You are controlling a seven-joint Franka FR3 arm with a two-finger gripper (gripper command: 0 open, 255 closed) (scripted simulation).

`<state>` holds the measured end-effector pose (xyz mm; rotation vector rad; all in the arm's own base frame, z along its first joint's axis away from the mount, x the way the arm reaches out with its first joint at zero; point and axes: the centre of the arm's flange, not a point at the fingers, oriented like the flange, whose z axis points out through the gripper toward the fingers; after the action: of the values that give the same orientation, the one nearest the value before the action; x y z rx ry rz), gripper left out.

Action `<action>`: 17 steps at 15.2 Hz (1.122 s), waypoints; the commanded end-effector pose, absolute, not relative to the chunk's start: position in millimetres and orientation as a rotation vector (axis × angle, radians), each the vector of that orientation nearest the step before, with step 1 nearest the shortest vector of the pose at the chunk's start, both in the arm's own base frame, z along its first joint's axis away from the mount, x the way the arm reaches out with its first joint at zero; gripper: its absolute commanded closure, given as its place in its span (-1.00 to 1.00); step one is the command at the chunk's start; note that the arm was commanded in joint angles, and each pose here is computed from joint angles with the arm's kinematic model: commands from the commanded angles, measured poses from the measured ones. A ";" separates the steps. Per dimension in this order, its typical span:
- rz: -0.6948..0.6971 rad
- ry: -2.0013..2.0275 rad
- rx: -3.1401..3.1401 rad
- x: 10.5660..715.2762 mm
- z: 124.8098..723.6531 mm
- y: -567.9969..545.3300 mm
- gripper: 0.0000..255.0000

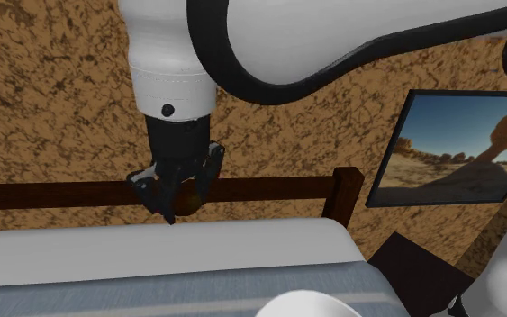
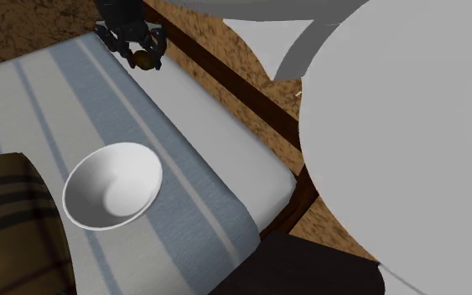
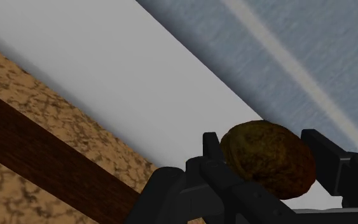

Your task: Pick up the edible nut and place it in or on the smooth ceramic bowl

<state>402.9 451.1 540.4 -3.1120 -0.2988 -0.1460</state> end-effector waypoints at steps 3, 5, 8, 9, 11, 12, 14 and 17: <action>-0.146 -0.296 -3.113 348.5 540.7 443.2 1.00; -0.146 -0.296 -3.113 322.5 541.2 438.8 1.00; -0.146 -0.296 -3.113 283.4 542.0 432.1 1.00; -0.146 -0.296 -3.113 270.4 542.2 429.9 1.00; -0.146 -0.296 -3.113 244.4 542.7 425.5 1.00; -0.146 -0.296 -3.113 231.4 543.0 423.3 1.00; -0.146 -0.296 -3.113 205.4 543.5 418.9 1.00; -0.146 -0.296 -3.113 166.4 544.2 412.3 1.00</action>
<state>178.0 417.0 545.1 -3.1133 -0.2980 -0.1471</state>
